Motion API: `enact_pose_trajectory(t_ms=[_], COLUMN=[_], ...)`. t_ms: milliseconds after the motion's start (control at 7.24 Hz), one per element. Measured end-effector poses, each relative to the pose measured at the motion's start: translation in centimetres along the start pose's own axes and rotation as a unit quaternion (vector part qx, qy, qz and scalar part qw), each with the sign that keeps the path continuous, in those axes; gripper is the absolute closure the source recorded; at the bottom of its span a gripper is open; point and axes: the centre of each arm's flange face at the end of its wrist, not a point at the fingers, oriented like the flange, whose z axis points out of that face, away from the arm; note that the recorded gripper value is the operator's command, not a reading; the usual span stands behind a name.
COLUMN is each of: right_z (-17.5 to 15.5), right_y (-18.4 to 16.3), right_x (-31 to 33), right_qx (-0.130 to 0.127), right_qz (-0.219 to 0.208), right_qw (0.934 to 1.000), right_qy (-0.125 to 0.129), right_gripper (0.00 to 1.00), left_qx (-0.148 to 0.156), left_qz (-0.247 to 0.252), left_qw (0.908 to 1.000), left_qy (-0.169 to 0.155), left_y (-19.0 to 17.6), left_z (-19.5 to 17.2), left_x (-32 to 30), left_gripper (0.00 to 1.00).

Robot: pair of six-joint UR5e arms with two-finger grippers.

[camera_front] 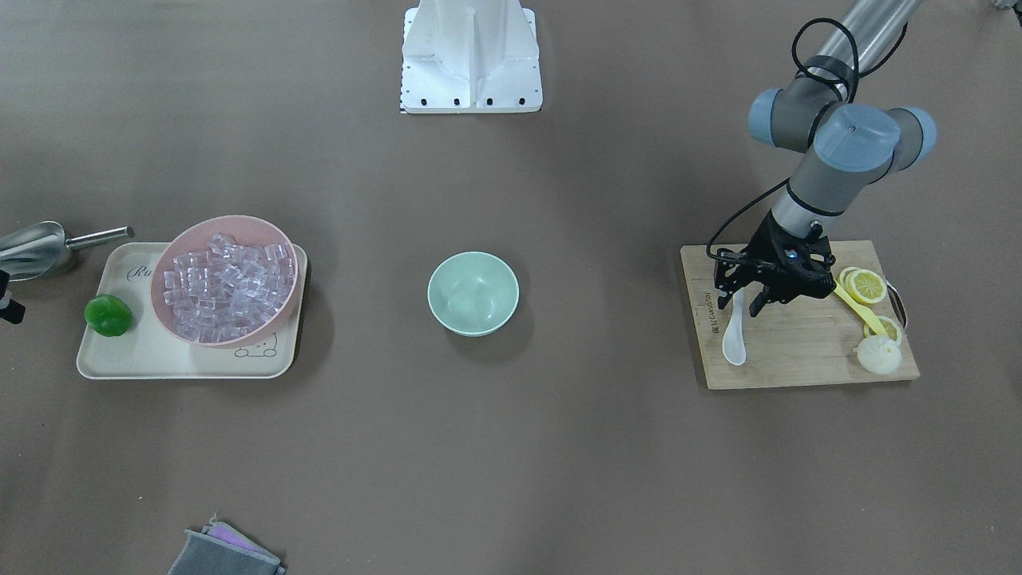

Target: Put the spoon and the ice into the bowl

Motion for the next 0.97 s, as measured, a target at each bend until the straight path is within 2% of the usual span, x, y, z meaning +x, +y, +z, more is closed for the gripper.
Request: enact_pose_trajectory(t_ms=[138,415,553,829,967], right_z=[0.1,0.1,0.1,0.0,0.9], right_y=[0.0,0.0,0.0,0.3,1.0], right_x=[-0.1,-0.2,-0.2,-2.4,-5.5], right_qx=[-0.001,-0.001,-0.001,0.000,-0.002], right_qz=[-0.001,-0.001,-0.002,-0.007,-0.008], right_qw=[1.0000,1.0000,1.0000,1.0000,0.9999], right_qy=[-0.001,-0.001,-0.001,-0.006,-0.008], right_gripper=[0.00,0.00,0.00,0.00,0.00], left_qx=[-0.002,-0.005,-0.007,-0.021,-0.031], left_qz=[0.001,0.003,0.006,-0.008,-0.023], left_qw=[1.0000,1.0000,0.9999,0.9981,0.9972], left_qy=[0.000,0.002,0.014,0.056,0.064], left_y=[0.1,0.3,0.1,-2.4,-4.4], left_z=[0.1,0.2,-0.5,-5.3,-7.8], left_x=[0.0,0.2,0.8,1.2,2.0], left_gripper=[1.00,1.00,1.00,1.00,1.00])
